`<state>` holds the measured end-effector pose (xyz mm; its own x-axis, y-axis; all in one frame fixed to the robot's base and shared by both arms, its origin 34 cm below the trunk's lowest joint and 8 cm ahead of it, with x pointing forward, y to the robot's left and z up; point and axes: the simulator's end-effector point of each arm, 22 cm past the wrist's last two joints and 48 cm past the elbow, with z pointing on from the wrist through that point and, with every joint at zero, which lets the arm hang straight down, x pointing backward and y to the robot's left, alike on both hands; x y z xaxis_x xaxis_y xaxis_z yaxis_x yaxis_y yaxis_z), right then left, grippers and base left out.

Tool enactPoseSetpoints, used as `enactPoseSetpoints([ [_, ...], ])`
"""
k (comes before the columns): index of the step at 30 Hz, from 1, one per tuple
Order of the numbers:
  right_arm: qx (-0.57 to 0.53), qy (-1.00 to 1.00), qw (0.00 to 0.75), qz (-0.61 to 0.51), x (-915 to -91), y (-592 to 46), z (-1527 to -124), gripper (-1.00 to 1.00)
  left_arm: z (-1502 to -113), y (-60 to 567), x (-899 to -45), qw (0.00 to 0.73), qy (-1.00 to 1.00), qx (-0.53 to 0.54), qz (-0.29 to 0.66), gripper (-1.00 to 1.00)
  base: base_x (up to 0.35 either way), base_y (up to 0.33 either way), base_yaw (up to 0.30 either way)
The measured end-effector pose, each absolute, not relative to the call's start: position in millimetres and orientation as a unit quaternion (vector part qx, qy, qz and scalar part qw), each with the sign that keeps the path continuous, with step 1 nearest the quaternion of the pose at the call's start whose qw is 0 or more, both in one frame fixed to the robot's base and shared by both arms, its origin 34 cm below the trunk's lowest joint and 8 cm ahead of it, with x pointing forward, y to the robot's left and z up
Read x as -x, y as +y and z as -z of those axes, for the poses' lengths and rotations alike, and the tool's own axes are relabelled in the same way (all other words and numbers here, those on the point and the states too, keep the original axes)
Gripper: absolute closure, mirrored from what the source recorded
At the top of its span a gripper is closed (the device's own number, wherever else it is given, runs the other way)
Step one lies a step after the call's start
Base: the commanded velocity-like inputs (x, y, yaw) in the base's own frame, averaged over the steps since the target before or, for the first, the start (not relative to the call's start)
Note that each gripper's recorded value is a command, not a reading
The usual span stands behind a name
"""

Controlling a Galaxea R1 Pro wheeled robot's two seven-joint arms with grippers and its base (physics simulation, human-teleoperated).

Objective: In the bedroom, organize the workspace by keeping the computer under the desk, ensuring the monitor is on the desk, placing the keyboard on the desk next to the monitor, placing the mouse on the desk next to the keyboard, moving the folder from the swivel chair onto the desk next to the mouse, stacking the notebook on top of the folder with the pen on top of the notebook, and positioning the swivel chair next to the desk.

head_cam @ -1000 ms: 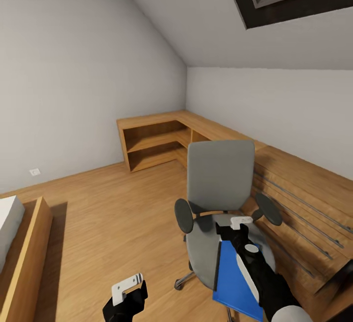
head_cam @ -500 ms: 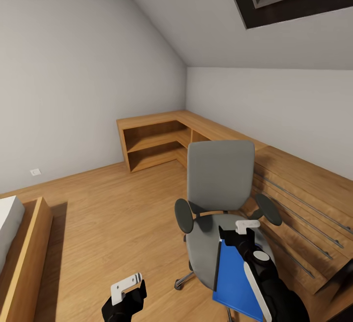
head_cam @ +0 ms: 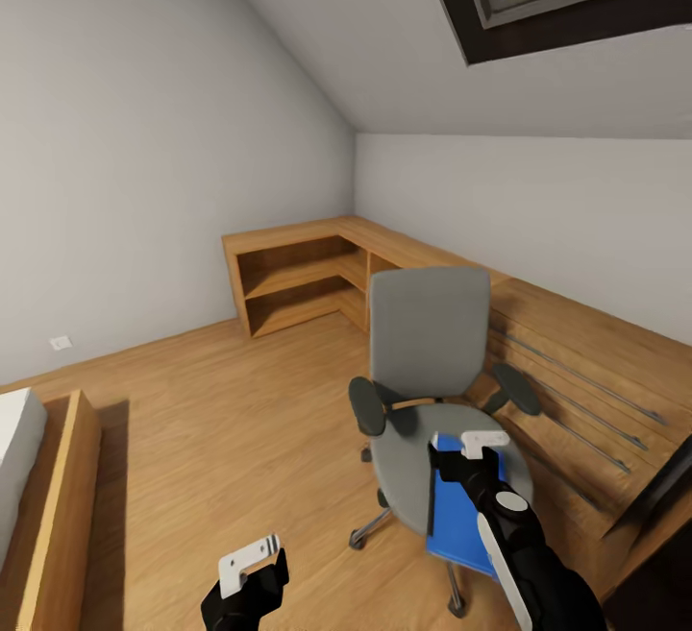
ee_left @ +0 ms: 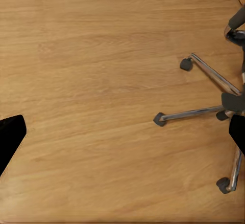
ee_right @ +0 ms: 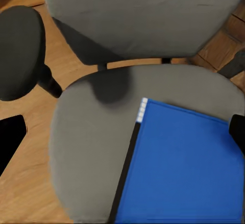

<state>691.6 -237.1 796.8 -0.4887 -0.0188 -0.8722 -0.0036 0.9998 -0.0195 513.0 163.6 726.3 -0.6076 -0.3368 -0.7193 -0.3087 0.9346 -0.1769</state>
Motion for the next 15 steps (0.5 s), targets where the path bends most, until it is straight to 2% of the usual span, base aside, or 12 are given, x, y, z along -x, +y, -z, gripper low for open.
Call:
enactPoseSetpoints([
  [3,0.007,0.863,0.505,0.007,-691,-237,-796,-1.00,-726,163,-513,0.404,0.897,0.179,0.018,-1.00,-0.254,0.016,-0.006],
  [6,0.006,0.864,0.504,0.008,-691,-239,-795,-1.00,-726,162,-512,0.404,0.897,0.179,0.018,-1.00,-0.254,-0.164,-0.001],
  [15,-0.103,0.867,0.486,-0.044,-686,-284,-784,-1.00,-736,160,-518,0.414,0.891,0.185,0.024,-1.00,-0.028,-0.020,0.000],
])
